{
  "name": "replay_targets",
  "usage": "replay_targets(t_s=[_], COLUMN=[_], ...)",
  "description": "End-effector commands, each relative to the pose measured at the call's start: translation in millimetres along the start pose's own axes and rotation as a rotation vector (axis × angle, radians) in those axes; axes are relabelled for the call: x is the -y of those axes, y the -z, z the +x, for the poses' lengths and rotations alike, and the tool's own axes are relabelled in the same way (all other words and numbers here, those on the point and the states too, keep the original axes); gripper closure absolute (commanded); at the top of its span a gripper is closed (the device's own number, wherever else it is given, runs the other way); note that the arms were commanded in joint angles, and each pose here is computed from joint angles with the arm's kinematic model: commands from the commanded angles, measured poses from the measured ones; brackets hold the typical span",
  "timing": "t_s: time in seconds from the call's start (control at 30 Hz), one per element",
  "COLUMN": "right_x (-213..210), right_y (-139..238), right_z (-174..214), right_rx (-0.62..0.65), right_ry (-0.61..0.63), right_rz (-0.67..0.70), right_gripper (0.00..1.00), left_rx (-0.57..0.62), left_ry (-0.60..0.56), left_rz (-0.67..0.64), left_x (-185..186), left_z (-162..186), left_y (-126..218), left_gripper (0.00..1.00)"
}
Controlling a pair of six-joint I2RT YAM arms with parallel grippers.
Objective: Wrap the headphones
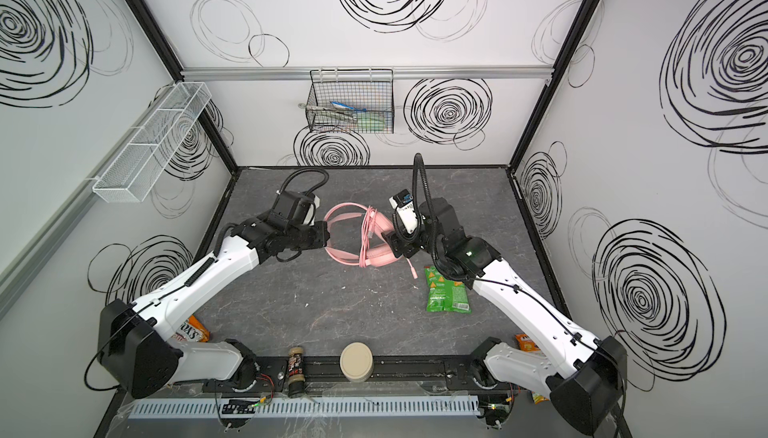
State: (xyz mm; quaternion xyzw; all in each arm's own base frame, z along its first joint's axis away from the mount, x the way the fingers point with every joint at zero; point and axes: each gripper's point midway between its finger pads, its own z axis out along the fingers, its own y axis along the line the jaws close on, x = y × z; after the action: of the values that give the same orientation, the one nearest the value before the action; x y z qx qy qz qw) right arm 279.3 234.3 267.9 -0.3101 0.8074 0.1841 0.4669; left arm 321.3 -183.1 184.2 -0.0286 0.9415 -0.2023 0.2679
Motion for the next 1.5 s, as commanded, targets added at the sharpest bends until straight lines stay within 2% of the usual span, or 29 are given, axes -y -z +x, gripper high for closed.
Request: replay_targets(t_s=[0.0,0.33,0.37,0.73,0.87,1.23,1.47], right_x=[12,53,54,79,85,95,100], right_y=[15,41,43,54,54,56,53], right_z=[-12,-36,-38,-50,-54,-59,-61], right_rx=[0.035,0.102,0.107,0.133,0.137,0.158,0.158], right_ry=[0.001,-0.061,-0.061,-0.115,-0.131,-0.158,-0.158], right_rz=[0.053,0.157,0.166,0.266,0.294,0.34,0.359], right_gripper=[0.14,0.05,0.01,0.03,0.03,0.03,0.03], left_rx=[0.098,0.128,0.131,0.129,0.148,0.097,0.083], left_ry=[0.035,0.108,0.116,0.19,0.223,0.187,0.193], left_rz=[0.095,0.074,0.077,0.136,0.149,0.106,0.111], left_x=[15,-15,-19,-33,-43,-75,-78], left_z=[-26,-42,-45,-65,-77,-95,-99], left_y=[1,-36,-40,-88,-95,-116,-127], left_gripper=[1.0,1.0,1.0,1.0,1.0,1.0,1.0])
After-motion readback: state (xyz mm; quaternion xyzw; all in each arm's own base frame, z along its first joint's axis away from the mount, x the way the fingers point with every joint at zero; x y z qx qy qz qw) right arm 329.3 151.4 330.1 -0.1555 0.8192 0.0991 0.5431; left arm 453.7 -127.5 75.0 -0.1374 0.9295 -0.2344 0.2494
